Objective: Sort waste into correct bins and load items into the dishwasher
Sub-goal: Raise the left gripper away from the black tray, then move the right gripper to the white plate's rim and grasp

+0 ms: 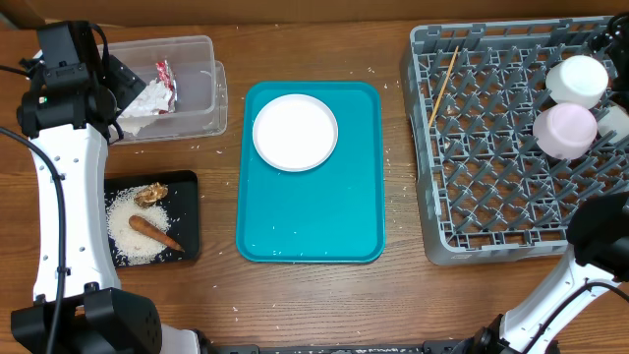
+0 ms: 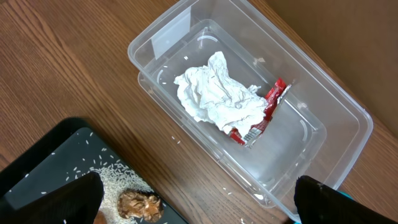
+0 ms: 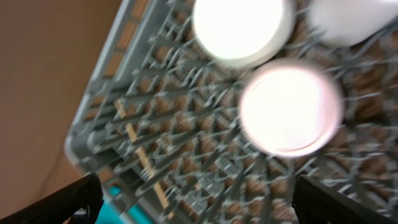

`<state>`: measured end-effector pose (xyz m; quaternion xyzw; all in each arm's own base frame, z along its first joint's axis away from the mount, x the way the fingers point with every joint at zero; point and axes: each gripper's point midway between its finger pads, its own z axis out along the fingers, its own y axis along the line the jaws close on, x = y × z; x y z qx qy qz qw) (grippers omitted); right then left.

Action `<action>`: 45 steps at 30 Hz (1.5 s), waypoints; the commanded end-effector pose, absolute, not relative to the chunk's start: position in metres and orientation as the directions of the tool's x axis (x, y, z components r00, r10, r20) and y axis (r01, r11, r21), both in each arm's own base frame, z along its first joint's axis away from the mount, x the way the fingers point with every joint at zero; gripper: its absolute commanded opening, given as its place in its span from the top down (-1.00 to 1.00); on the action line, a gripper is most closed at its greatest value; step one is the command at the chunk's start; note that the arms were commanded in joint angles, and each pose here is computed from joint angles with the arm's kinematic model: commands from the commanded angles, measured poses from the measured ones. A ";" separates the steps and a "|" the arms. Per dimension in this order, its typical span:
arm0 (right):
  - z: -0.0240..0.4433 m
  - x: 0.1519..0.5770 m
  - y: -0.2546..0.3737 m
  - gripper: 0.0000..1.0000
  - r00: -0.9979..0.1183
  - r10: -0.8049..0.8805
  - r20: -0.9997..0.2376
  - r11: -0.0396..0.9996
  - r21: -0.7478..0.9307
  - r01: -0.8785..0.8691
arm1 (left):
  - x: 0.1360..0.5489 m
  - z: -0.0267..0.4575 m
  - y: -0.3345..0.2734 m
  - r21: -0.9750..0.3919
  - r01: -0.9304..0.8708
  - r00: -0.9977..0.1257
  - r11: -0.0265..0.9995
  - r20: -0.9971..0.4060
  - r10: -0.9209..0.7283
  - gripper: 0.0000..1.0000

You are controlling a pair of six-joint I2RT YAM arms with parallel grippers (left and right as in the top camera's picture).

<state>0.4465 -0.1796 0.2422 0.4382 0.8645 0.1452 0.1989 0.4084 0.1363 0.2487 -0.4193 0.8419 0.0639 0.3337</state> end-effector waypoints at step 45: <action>0.021 0.457 0.239 -0.57 -0.971 0.240 -0.021 0.968 0.078 0.238 | 0.410 0.250 0.141 -0.152 -0.753 -0.427 0.640 -0.627 -0.651 -0.99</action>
